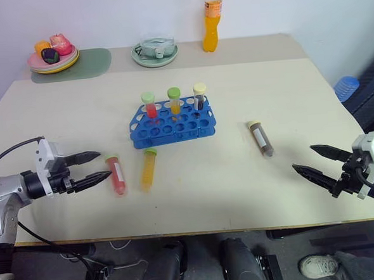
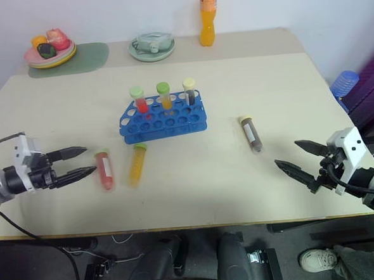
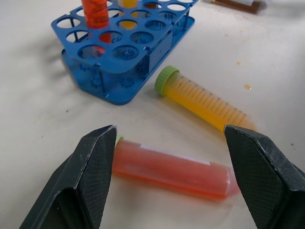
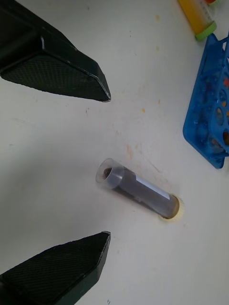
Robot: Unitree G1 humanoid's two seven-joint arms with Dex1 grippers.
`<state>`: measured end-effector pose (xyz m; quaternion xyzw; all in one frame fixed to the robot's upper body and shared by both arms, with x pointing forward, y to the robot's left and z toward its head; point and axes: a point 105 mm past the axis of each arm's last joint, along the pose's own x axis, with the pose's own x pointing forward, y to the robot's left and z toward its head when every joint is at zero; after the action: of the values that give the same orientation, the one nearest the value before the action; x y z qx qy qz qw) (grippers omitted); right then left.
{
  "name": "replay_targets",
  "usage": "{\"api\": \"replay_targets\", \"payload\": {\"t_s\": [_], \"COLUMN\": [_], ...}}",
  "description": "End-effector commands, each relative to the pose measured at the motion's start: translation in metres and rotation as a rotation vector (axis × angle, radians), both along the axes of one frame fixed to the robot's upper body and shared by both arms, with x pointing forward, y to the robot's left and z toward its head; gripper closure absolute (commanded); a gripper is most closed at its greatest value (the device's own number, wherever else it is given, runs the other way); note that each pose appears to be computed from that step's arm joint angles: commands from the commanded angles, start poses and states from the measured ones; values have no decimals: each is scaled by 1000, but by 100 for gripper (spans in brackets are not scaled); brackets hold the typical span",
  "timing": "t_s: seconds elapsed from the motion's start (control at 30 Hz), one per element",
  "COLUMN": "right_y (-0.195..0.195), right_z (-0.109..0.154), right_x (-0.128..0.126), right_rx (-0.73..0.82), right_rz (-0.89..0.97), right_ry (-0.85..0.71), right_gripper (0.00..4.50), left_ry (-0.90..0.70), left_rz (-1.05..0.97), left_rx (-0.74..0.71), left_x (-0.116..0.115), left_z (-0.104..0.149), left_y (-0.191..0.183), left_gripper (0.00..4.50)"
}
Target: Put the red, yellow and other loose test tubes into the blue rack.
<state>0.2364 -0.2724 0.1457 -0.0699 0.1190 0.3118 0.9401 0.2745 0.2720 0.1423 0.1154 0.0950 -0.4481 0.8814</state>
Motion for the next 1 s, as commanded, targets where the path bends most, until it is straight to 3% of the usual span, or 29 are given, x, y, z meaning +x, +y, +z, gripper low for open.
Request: {"api": "replay_targets", "payload": {"t_s": [0.03,0.53,0.63,0.77,1.0], "right_y": [1,13,13,26,36], "right_z": [14,28,35,42,40], "right_x": [-1,29,47,75,106], "right_rx": [-10,-62,-120,-7,0], "right_rz": [12,-136,-233,-257,-349], "right_ry": [-51,-88,-19,149,395], "right_gripper": [0,0,0,0,0], "left_ry": [-42,-102,-135,-177,-203], "left_rz": [-3,-123,-218,-328,-457], "left_rx": [19,-6,-23,-31,-12], "left_x": [-2,3,5,12,16], "left_z": [14,28,38,48,53], "left_y": [5,-15,-33,-58,-91], "left_gripper": [84,84,84,84,84]}}
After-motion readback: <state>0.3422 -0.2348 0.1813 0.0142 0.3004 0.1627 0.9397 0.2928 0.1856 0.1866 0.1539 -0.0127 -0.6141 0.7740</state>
